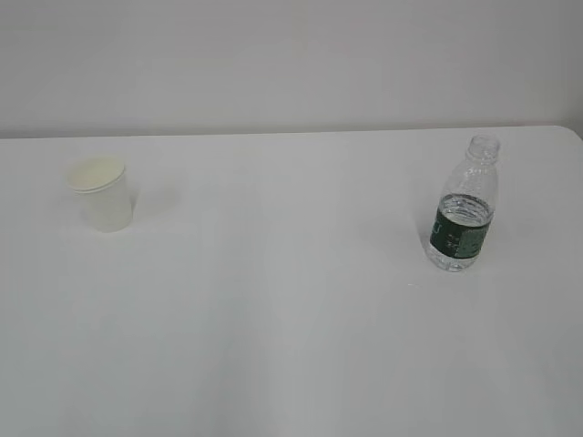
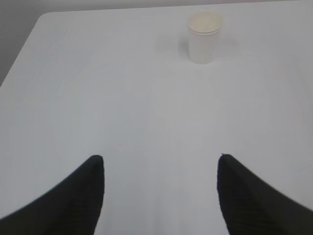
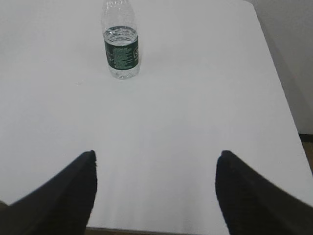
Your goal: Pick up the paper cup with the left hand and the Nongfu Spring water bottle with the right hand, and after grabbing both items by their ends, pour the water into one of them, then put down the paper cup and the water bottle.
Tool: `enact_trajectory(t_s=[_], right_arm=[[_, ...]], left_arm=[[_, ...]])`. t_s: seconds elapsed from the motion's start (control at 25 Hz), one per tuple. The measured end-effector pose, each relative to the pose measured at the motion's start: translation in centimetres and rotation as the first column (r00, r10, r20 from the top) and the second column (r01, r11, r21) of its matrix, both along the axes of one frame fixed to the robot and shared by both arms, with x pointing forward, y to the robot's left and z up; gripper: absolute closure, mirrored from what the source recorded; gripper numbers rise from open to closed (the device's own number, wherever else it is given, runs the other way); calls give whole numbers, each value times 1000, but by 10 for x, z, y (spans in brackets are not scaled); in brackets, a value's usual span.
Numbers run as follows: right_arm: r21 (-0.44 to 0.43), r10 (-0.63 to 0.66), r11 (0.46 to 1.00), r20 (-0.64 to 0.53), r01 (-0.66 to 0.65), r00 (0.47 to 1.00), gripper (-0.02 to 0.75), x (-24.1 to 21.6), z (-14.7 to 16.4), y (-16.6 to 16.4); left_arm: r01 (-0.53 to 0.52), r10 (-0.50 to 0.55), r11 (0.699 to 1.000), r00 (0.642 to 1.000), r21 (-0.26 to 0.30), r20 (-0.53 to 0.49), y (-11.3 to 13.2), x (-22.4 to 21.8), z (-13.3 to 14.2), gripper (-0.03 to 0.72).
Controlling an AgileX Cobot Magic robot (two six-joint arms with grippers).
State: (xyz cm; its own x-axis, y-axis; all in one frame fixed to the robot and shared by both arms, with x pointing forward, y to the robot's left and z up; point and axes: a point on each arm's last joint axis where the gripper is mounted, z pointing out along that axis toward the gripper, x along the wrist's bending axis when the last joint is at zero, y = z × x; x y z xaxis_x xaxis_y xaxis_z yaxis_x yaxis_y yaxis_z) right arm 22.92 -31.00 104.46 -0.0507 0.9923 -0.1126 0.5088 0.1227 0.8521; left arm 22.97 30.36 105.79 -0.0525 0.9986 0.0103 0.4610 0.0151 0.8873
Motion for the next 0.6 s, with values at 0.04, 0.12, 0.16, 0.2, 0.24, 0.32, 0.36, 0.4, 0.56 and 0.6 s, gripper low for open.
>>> enact_trajectory(t_s=[0.04, 0.12, 0.16, 0.2, 0.24, 0.32, 0.36, 0.4, 0.56, 0.6], right_arm=[[0, 0, 1000, 0, 0, 1000, 174, 0, 0, 0], [0, 0, 1000, 0, 0, 1000, 174, 0, 0, 0], [0, 0, 1000, 0, 0, 1000, 174, 0, 0, 0], [0, 0, 1000, 0, 0, 1000, 174, 0, 0, 0], [0, 0, 1000, 0, 0, 1000, 174, 0, 0, 0], [0, 0, 1000, 0, 0, 1000, 174, 0, 0, 0], [0, 0, 1000, 0, 0, 1000, 174, 0, 0, 0], [0, 0, 1000, 0, 0, 1000, 174, 0, 0, 0], [0, 0, 1000, 0, 0, 1000, 174, 0, 0, 0], [0, 0, 1000, 0, 0, 1000, 174, 0, 0, 0]], left_arm=[[0, 0, 1000, 1000, 0, 0, 0, 0, 0, 164], [0, 0, 1000, 1000, 0, 0, 0, 0, 0, 164], [0, 0, 1000, 1000, 0, 0, 0, 0, 0, 164], [0, 0, 1000, 1000, 0, 0, 0, 0, 0, 164], [0, 0, 1000, 1000, 0, 0, 0, 0, 0, 164], [0, 0, 1000, 1000, 0, 0, 0, 0, 0, 164], [0, 0, 1000, 1000, 0, 0, 0, 0, 0, 164], [0, 0, 1000, 1000, 0, 0, 0, 0, 0, 164], [0, 0, 1000, 1000, 0, 0, 0, 0, 0, 164], [0, 0, 1000, 1000, 0, 0, 0, 0, 0, 164]])
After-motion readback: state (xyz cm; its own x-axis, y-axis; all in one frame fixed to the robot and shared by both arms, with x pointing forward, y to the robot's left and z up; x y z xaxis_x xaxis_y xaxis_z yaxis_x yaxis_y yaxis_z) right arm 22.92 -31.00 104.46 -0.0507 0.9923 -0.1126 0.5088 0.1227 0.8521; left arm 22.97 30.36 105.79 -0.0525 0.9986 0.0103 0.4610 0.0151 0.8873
